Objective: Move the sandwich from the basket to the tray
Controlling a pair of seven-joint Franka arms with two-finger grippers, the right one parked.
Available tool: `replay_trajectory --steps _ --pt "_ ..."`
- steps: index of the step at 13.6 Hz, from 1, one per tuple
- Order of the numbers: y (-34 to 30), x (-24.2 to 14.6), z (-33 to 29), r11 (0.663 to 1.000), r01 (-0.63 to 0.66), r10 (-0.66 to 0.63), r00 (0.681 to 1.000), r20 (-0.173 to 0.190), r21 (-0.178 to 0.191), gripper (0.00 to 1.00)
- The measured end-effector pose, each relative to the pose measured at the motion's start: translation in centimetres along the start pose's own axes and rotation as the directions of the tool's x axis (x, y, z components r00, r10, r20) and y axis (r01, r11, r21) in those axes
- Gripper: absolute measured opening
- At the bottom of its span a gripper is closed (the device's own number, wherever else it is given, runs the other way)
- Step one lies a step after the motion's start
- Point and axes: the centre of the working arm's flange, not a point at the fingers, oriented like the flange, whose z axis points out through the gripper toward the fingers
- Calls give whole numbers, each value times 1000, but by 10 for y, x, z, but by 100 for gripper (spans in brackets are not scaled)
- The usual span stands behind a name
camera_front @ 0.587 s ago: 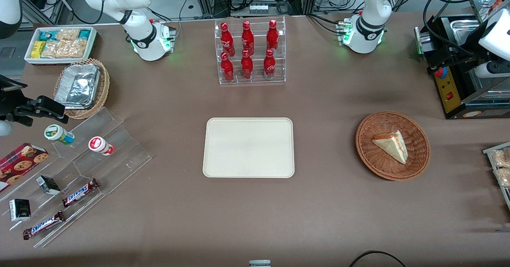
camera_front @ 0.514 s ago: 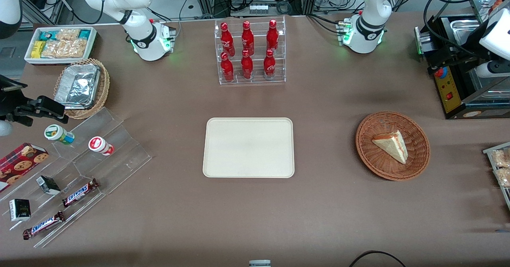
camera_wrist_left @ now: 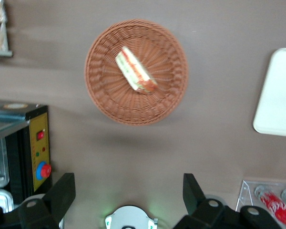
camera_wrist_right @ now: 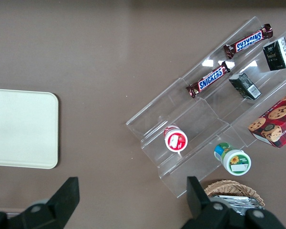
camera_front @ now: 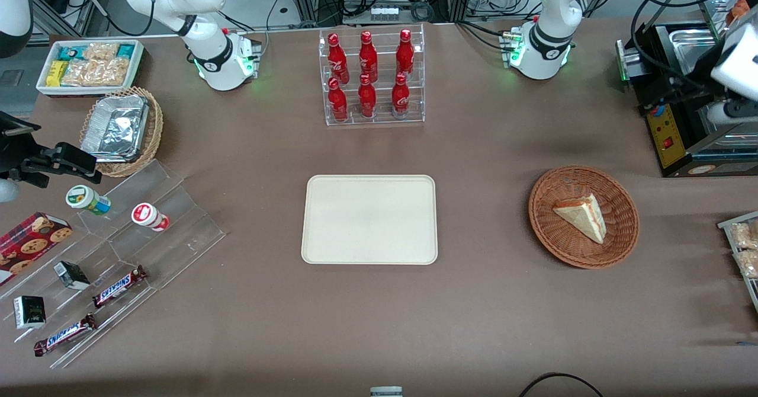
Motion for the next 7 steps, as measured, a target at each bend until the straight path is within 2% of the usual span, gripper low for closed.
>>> replay_trajectory --steps 2,4,6,7 --pt "2 27 37 991 129 -131 990 54 40 100" --pt "-10 55 72 973 227 -230 970 74 50 100" --pt "-31 71 103 940 338 -340 938 61 42 100" --pt "-38 76 119 915 402 -403 914 48 24 100"
